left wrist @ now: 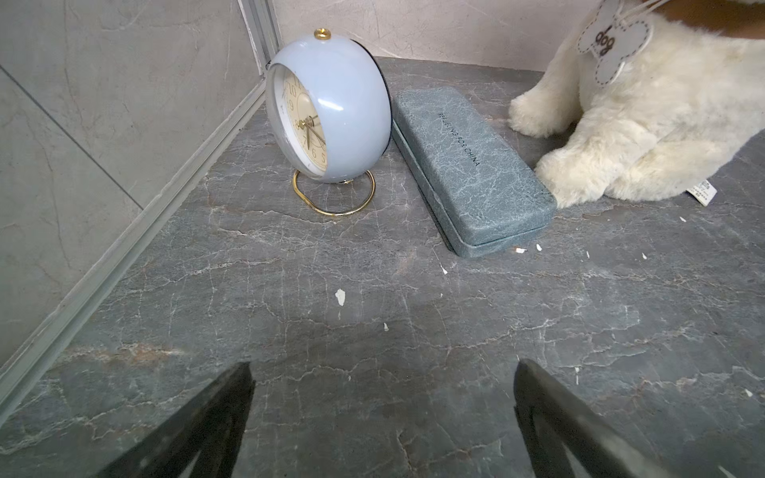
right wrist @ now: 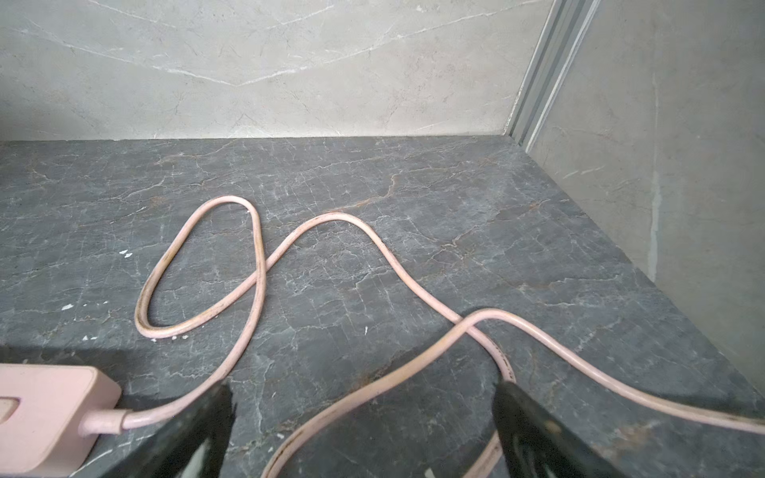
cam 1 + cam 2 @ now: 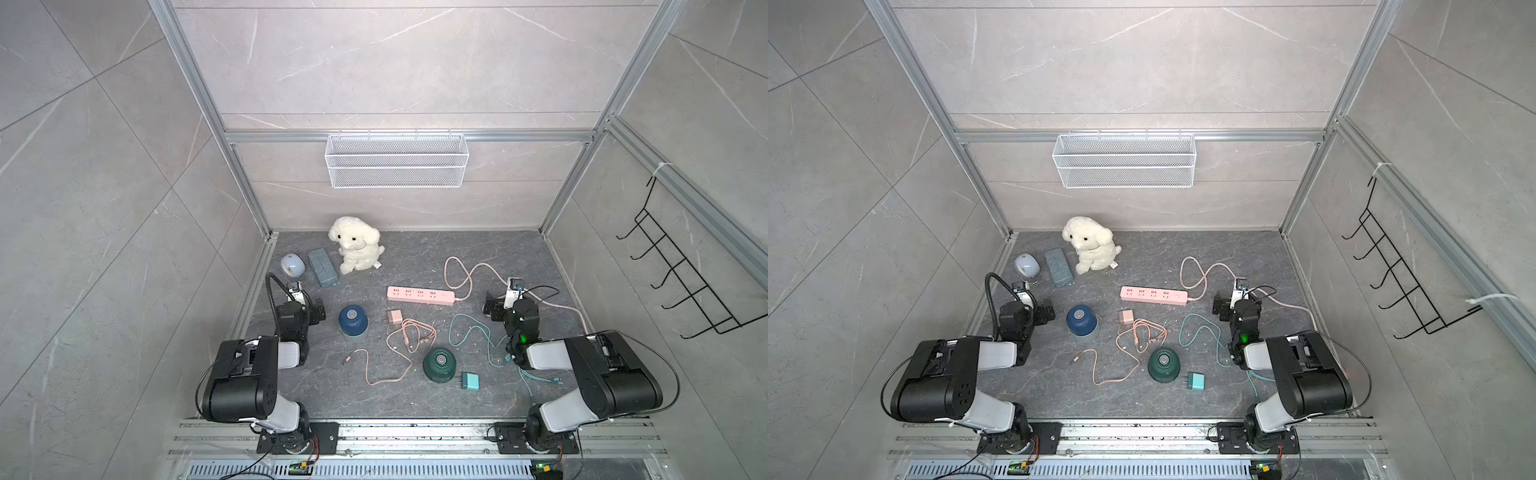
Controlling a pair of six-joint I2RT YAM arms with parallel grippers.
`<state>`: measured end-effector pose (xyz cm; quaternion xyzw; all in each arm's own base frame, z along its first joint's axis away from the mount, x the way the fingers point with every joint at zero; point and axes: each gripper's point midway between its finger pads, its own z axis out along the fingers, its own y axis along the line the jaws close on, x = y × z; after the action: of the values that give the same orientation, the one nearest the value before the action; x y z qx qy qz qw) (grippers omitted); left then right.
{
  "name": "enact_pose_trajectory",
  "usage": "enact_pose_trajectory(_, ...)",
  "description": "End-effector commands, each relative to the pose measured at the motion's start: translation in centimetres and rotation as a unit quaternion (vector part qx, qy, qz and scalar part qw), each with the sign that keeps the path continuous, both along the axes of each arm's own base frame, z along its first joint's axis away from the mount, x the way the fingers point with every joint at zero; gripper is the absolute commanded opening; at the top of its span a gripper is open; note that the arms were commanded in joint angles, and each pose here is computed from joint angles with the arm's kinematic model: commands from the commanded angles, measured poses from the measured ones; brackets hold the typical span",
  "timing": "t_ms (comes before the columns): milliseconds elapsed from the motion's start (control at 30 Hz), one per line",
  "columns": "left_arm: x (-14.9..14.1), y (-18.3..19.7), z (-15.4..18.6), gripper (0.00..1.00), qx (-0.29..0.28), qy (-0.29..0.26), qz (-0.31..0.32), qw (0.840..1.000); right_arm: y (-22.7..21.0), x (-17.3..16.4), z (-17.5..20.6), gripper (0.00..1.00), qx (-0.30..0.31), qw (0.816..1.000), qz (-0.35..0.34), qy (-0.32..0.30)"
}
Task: Charge the cordless meat grinders
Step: Pick up the plug from the center of the board.
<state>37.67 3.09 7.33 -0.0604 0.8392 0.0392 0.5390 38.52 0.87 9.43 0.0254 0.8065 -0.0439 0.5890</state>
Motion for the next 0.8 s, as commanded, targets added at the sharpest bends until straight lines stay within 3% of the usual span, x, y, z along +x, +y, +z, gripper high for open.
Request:
enact_pose_trajectory(0,0.70,0.20,1.34,1.00,0.011,-0.020,0.001,1.000,0.09,0.19,0.38,1.00,-0.001,1.000,0.004,-0.006)
enact_pose_trajectory(767,0.68,0.16,1.28,1.00,0.010,-0.019,-0.001,1.000,0.12,0.18,0.25,1.00,0.001,1.000,0.004,-0.003)
